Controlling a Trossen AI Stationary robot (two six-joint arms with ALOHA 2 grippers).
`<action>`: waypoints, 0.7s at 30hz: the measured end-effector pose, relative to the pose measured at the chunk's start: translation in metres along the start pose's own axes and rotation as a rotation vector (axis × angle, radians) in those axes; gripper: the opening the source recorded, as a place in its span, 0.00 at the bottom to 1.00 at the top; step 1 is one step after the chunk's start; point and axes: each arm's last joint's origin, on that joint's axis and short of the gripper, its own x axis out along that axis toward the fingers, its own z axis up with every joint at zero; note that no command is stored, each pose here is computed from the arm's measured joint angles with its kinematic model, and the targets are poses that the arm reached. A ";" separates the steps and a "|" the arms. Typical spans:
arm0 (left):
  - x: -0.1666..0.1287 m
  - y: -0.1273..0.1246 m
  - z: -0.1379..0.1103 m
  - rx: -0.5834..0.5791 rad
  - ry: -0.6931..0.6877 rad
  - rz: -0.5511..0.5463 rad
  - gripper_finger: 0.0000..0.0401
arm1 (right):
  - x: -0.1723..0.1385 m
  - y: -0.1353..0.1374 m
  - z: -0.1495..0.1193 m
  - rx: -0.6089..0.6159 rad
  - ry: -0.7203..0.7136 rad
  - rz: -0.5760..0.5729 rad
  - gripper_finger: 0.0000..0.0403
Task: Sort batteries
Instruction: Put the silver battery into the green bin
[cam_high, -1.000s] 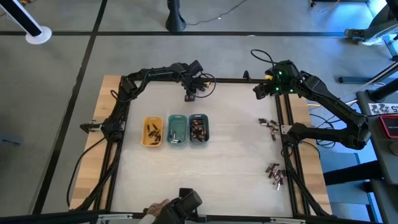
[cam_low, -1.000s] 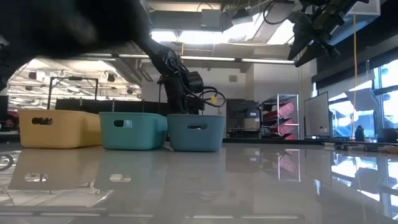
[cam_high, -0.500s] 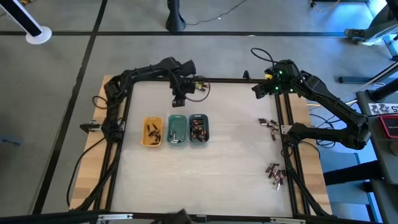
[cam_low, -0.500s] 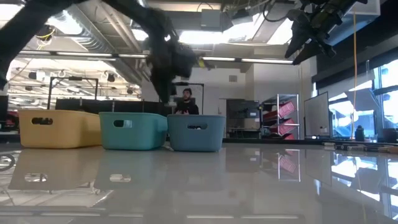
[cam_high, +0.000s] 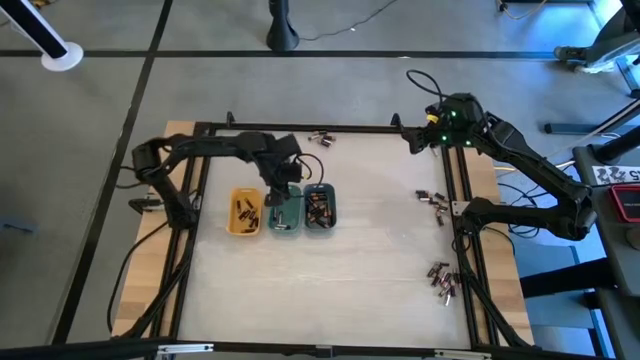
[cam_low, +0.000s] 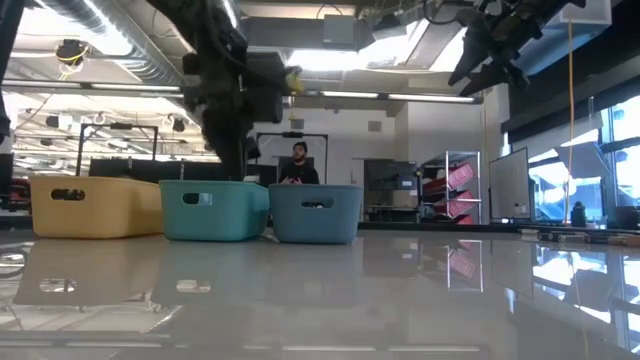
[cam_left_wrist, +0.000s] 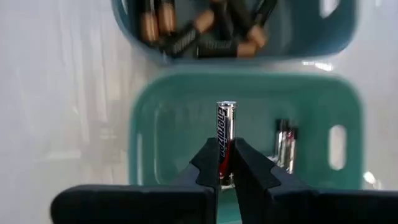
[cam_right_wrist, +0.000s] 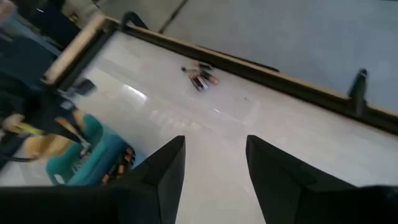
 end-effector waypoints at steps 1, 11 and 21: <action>0.004 0.000 -0.002 -0.009 0.008 -0.001 0.05 | 0.000 0.001 0.001 -0.003 -0.007 0.015 0.43; 0.022 0.005 -0.016 -0.014 0.017 0.096 0.04 | 0.000 0.003 0.004 0.000 -0.023 0.060 0.43; 0.031 0.007 -0.024 -0.036 0.023 0.145 0.06 | 0.000 0.003 0.004 0.006 -0.023 0.060 0.43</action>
